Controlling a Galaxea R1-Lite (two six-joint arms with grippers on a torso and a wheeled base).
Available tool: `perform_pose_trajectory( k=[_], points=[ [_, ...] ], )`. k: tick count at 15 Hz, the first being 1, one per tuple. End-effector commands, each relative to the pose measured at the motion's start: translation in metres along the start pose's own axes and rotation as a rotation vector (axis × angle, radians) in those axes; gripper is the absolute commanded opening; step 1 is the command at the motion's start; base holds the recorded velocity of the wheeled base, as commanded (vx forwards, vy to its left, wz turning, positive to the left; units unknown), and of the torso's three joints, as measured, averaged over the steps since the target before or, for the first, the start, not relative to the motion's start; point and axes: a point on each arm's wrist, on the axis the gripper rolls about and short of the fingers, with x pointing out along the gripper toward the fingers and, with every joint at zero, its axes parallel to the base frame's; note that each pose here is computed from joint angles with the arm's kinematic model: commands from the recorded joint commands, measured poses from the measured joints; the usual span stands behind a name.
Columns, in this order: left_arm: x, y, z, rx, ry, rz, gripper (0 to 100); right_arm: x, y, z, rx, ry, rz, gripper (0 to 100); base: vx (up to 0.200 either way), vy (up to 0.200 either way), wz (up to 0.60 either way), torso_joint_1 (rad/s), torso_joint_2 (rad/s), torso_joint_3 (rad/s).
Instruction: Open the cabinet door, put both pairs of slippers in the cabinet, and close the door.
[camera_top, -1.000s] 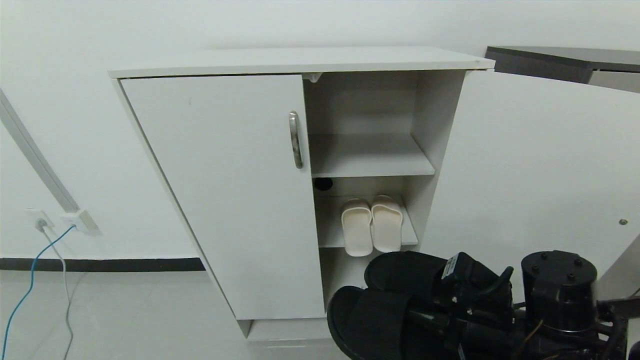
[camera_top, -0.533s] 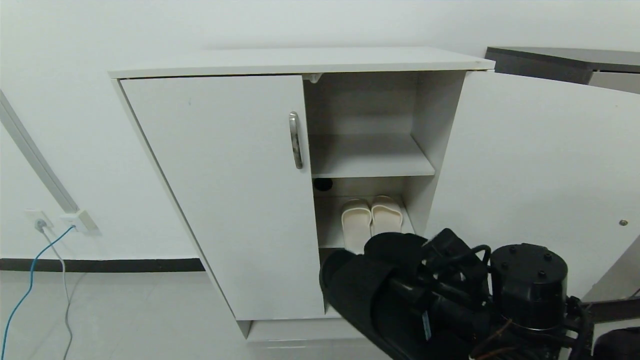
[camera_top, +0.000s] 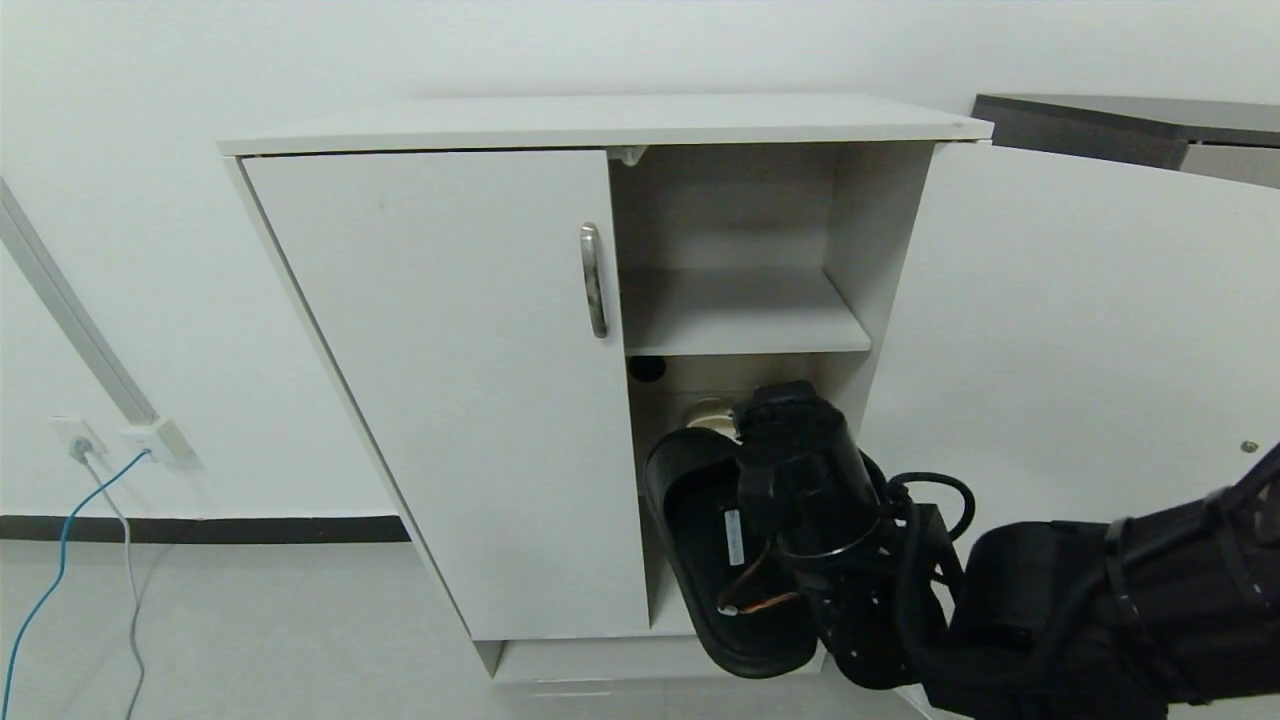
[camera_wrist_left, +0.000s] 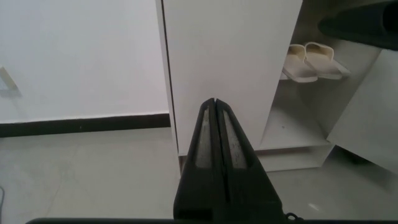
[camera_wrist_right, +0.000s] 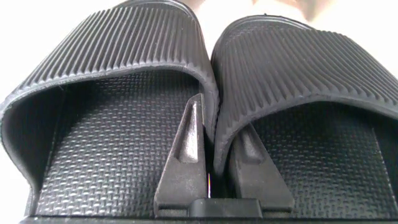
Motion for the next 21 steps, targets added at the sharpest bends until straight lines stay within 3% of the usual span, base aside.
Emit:
perform_pose_trajectory(
  k=[1,7,16,21],
  points=[
    [0.0,0.0,0.0,0.0,0.002,0.0,0,-0.015,0.01,0.032,0.059,-0.039,-0.034,0,0.0,0.0,0.0,0.0,0.0,0.0],
    [0.0,0.0,0.0,0.0,0.0,0.0,0,-0.016,0.011,0.064,0.034,-0.132,-0.117,0,0.0,0.0,0.0,0.0,0.0,0.0],
    [0.0,0.0,0.0,0.001,0.003,0.0,0,0.007,0.001,0.064,0.05,-0.125,-0.173,0,0.0,0.0,0.0,0.0,0.0,0.0],
    [0.0,0.0,0.0,0.001,0.003,0.0,0,0.008,0.001,0.064,0.049,-0.125,-0.176,0,0.2,0.0,0.0,0.0,0.0,0.004]
  ],
)
